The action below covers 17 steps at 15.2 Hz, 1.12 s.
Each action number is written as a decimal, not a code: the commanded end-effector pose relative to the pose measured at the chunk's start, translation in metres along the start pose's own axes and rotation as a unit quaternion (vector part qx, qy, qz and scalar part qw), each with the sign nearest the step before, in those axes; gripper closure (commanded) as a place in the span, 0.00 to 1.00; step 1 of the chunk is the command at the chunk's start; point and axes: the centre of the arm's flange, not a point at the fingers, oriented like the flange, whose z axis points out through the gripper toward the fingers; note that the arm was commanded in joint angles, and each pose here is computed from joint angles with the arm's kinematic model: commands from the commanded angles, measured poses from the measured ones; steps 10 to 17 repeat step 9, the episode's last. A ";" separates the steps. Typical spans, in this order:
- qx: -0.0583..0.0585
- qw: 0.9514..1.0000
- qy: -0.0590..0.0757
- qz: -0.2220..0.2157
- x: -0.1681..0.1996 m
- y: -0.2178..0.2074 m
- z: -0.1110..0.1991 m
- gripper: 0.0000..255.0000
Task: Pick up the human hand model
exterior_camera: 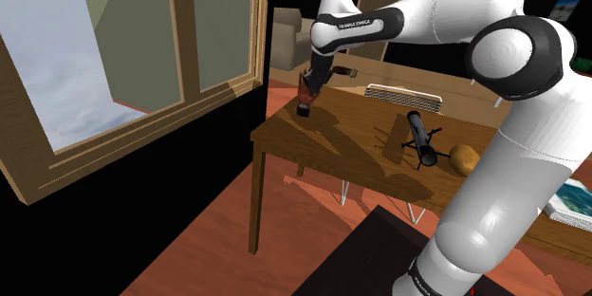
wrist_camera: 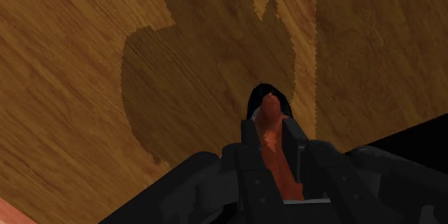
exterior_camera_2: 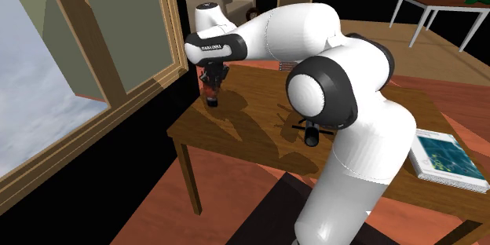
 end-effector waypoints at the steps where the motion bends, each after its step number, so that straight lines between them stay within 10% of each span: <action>1: 0.000 1.000 0.000 0.000 0.003 0.002 -0.011 1.00; 17: 0.000 1.000 0.000 0.000 0.010 0.007 -0.042 1.00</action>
